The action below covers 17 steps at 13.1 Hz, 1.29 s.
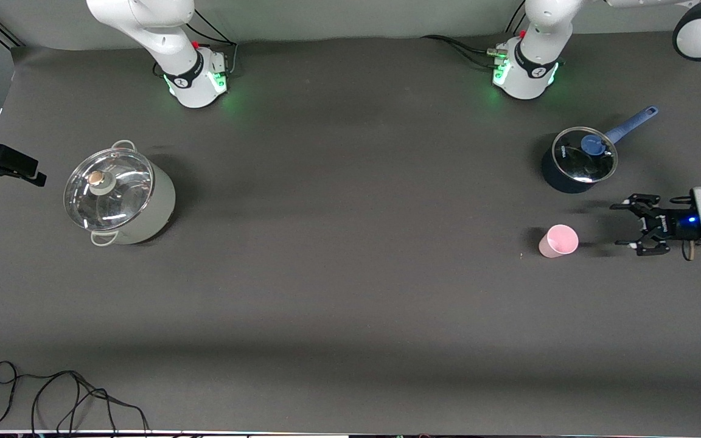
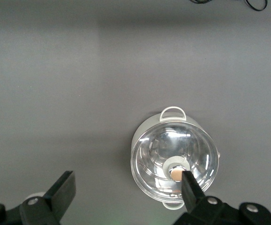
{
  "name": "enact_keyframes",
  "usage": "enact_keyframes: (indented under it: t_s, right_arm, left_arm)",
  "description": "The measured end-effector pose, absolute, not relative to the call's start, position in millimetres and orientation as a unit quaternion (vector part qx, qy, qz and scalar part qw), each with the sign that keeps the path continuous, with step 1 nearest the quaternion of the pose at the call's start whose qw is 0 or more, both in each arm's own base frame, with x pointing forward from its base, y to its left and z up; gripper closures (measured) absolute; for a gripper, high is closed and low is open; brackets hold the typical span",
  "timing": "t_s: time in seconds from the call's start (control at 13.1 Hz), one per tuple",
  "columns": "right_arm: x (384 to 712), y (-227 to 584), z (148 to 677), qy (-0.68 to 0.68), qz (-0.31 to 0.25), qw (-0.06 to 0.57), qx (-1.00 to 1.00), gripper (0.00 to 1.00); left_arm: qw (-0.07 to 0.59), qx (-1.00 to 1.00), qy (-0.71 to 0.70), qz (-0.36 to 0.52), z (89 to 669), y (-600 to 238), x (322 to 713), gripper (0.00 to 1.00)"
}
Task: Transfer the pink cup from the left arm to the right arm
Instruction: 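Lower the open left gripper around the pink cup's side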
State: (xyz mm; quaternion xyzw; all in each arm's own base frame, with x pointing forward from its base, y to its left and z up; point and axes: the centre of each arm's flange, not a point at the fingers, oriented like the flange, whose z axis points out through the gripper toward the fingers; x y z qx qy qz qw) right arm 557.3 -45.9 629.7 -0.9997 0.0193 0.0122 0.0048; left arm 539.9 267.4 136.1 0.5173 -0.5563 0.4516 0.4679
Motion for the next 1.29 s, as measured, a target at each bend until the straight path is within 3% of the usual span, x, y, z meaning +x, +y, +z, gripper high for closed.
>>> enact_keyframes:
  t_s: [0.69, 1.29]
  right_arm:
    - [564, -46, 619, 0.019, 0.018, 0.005, -1.000, 0.00]
    - [566, -46, 616, 0.019, 0.019, 0.005, -1.000, 0.00]
  left_arm:
    - [0.447, 0.532, -0.526, 0.490, 71, 252, 542, 0.00]
    - [0.446, 0.522, -0.515, 0.513, 54, 213, 556, 0.00]
